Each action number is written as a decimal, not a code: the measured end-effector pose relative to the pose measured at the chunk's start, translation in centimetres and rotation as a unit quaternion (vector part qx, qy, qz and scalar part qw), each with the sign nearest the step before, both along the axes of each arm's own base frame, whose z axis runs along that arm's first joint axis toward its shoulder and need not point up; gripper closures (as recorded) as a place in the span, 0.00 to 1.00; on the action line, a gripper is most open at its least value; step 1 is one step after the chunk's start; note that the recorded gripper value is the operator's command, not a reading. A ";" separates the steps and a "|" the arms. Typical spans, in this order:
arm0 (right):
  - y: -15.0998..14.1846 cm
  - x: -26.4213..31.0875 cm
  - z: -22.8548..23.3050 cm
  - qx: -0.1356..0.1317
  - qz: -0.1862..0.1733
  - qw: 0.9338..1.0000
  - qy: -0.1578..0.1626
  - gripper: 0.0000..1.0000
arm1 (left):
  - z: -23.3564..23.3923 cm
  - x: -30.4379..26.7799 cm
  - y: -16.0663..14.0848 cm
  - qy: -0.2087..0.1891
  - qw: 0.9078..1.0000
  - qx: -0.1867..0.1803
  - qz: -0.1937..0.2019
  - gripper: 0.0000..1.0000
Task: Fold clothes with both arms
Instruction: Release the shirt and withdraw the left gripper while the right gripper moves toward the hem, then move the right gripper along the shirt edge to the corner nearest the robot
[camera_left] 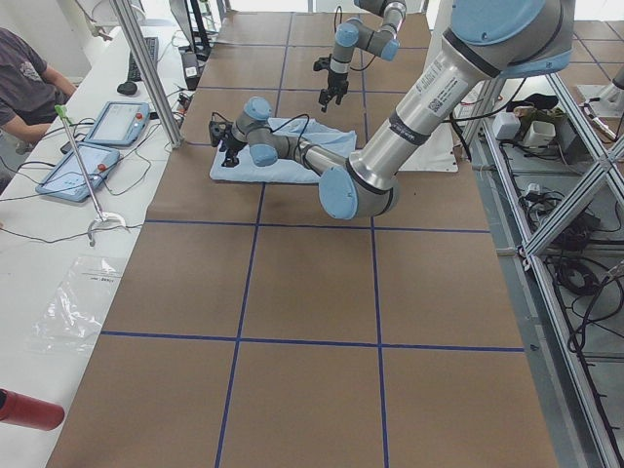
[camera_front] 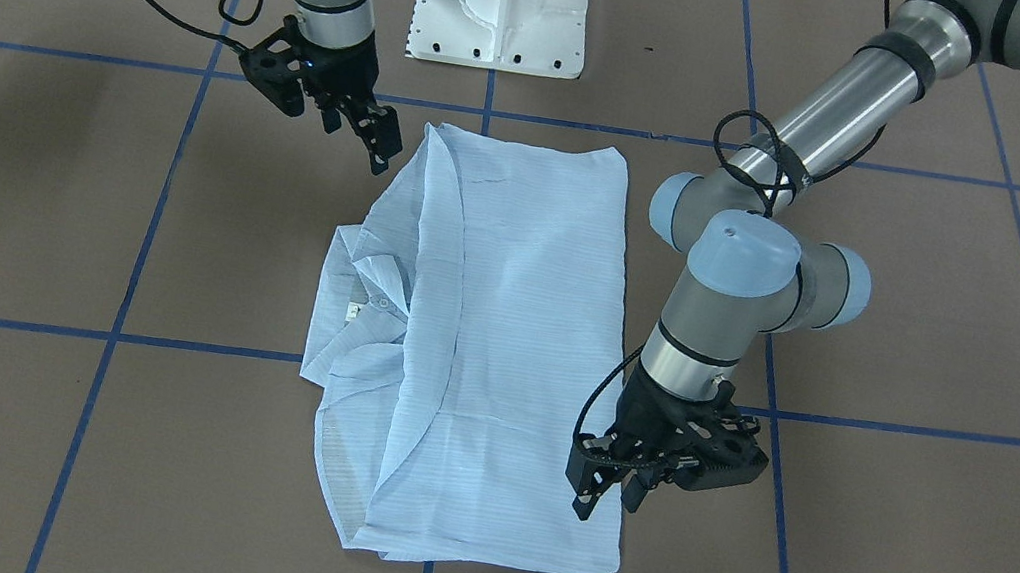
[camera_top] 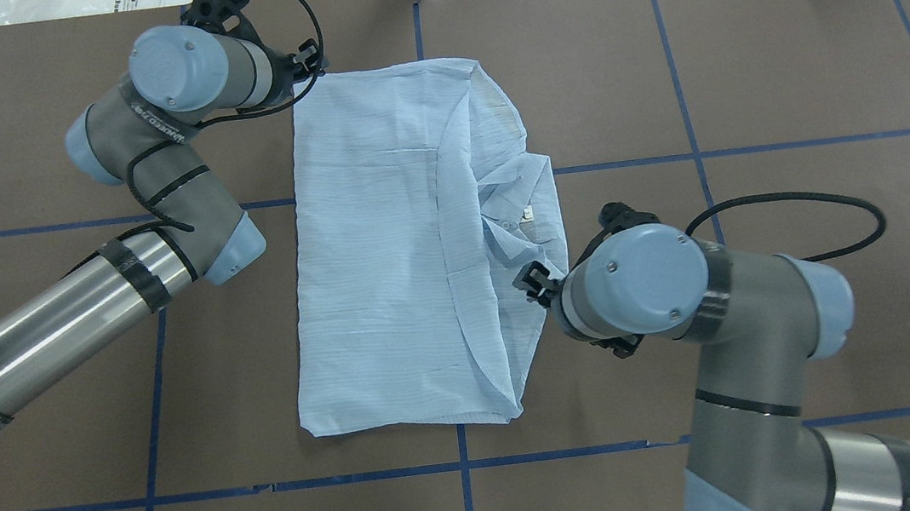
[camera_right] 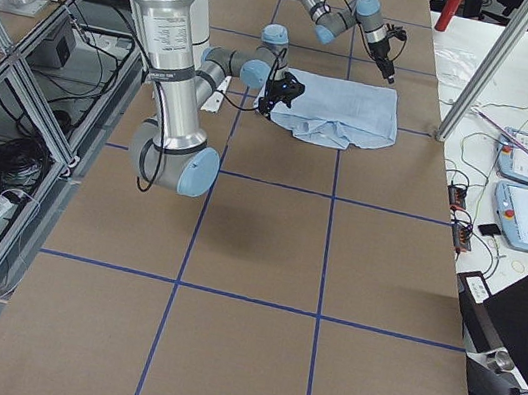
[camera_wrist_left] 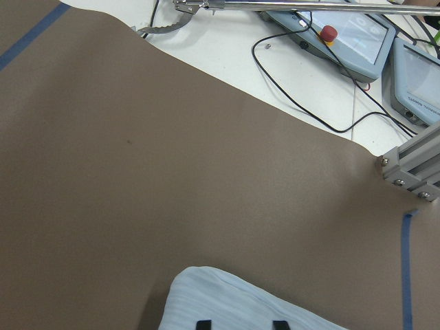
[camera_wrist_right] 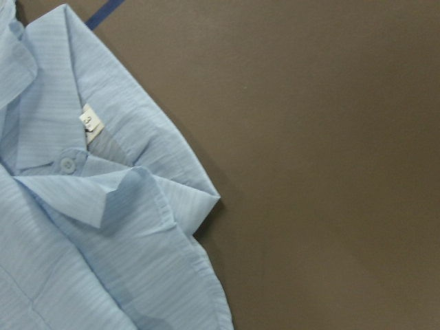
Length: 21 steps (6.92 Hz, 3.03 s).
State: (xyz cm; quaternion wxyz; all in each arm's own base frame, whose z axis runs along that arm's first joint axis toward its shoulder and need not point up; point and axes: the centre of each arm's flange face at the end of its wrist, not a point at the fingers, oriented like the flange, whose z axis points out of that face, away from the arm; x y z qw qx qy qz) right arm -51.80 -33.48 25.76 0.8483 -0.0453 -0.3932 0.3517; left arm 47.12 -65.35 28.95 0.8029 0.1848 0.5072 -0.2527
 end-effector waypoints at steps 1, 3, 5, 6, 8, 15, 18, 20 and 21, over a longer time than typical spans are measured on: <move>1.3 -3.0 -0.6 0.038 -0.004 0.999 0.018 0.00 | 0.3 -2.6 1.9 0.011 1.000 0.015 0.024 0.36; 4.6 -6.0 -0.8 0.134 -0.103 0.982 0.090 0.00 | 1.0 -6.0 4.6 0.019 0.998 0.036 0.043 0.36; 7.4 -7.8 -2.6 0.199 -0.204 0.950 0.132 0.00 | 0.8 -6.7 5.2 0.022 0.998 0.040 0.045 0.36; 8.2 -8.3 -3.8 0.216 -0.228 0.940 0.132 0.00 | 0.9 -6.8 5.3 0.021 0.998 0.039 0.045 0.36; 8.4 -9.4 -3.1 0.242 -0.270 0.920 0.149 0.00 | 1.0 -6.7 5.4 0.021 0.998 0.038 0.045 0.36; 3.3 -3.3 4.1 0.227 -0.321 0.901 0.183 0.00 | 0.7 -6.8 5.5 0.024 0.998 0.039 0.045 0.36; 4.0 0.9 5.9 0.221 -0.311 0.906 0.184 0.00 | 0.3 -7.0 5.6 0.024 0.998 0.039 0.044 0.36; 2.5 2.2 4.5 0.219 -0.280 0.919 0.173 0.00 | 0.3 -7.1 5.6 0.024 0.998 0.039 0.044 0.36; 0.0 1.5 3.0 0.219 -0.263 0.924 0.171 0.00 | 0.3 -7.0 5.7 0.024 0.998 0.039 0.044 0.36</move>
